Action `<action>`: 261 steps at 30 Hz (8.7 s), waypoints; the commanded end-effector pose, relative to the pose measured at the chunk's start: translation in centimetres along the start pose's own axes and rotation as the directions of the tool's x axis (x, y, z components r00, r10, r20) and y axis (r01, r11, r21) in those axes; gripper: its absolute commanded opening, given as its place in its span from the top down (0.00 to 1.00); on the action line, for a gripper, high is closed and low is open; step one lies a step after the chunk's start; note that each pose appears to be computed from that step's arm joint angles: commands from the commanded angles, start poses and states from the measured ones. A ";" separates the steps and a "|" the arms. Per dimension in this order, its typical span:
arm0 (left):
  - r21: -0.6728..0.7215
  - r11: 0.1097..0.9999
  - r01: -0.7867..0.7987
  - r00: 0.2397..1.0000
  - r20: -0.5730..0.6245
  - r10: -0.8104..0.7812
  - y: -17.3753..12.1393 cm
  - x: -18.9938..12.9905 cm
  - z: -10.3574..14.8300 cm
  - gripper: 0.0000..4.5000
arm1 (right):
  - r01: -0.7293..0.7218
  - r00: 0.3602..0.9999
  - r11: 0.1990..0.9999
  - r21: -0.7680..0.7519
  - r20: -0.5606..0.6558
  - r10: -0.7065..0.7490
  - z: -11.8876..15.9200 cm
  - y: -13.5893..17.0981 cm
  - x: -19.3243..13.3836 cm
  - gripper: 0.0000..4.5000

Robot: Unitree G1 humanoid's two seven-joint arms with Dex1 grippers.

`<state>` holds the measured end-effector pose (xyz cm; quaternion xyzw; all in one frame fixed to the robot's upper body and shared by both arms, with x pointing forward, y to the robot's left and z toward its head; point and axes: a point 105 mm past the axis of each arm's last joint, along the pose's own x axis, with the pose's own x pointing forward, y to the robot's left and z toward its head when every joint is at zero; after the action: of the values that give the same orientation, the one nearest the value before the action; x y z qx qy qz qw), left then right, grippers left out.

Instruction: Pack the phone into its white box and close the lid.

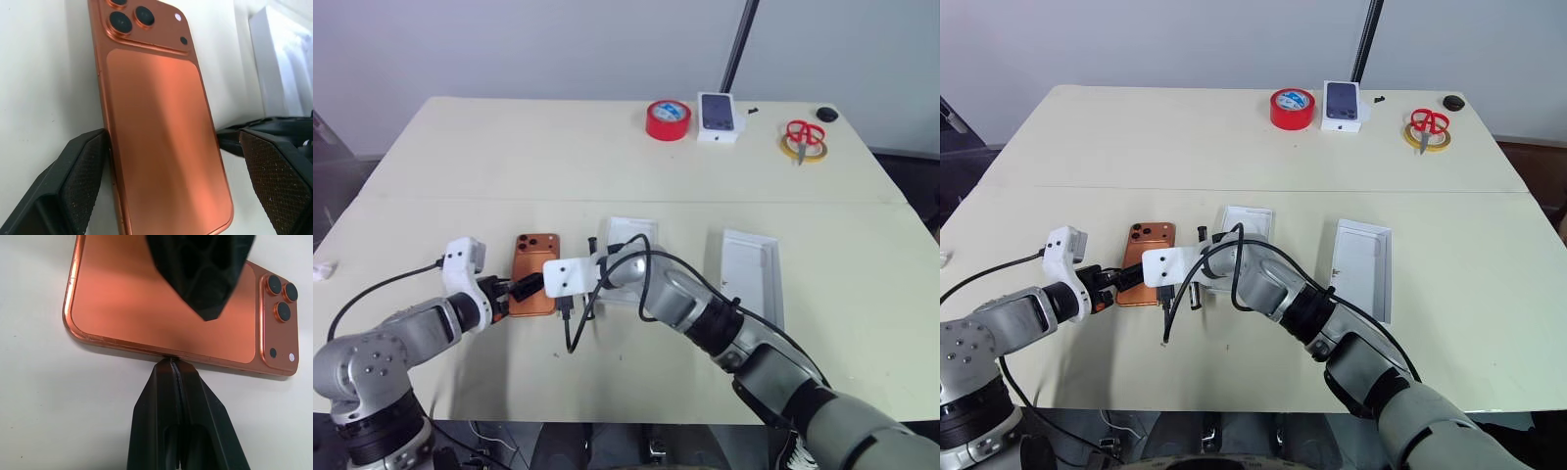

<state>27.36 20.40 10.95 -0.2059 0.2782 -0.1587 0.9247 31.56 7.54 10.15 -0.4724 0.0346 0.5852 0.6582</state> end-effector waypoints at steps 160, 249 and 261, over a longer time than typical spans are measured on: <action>0.428 0.643 0.635 0.773 -0.367 -0.518 -16.8 9.3 -5.0 1.00 | 0.293 0.910 0.849 0.439 -0.401 -0.107 -12.3 5.3 -24.1 0.88; 0.745 0.301 0.595 0.668 -0.251 -0.700 -18.8 9.4 -4.1 1.00 | 0.370 0.865 0.082 0.926 -0.311 -0.394 -12.3 -0.4 -25.4 0.42; 0.743 0.430 0.513 0.749 -0.142 -0.647 -16.8 9.6 -0.9 1.00 | 0.566 0.824 0.502 0.654 -0.459 -0.332 -14.0 0.8 -25.1 0.99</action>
<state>30.83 0.81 12.44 0.0900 0.0410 -0.5665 0.8181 30.34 -20.75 16.34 -0.1767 0.2639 0.2356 0.9185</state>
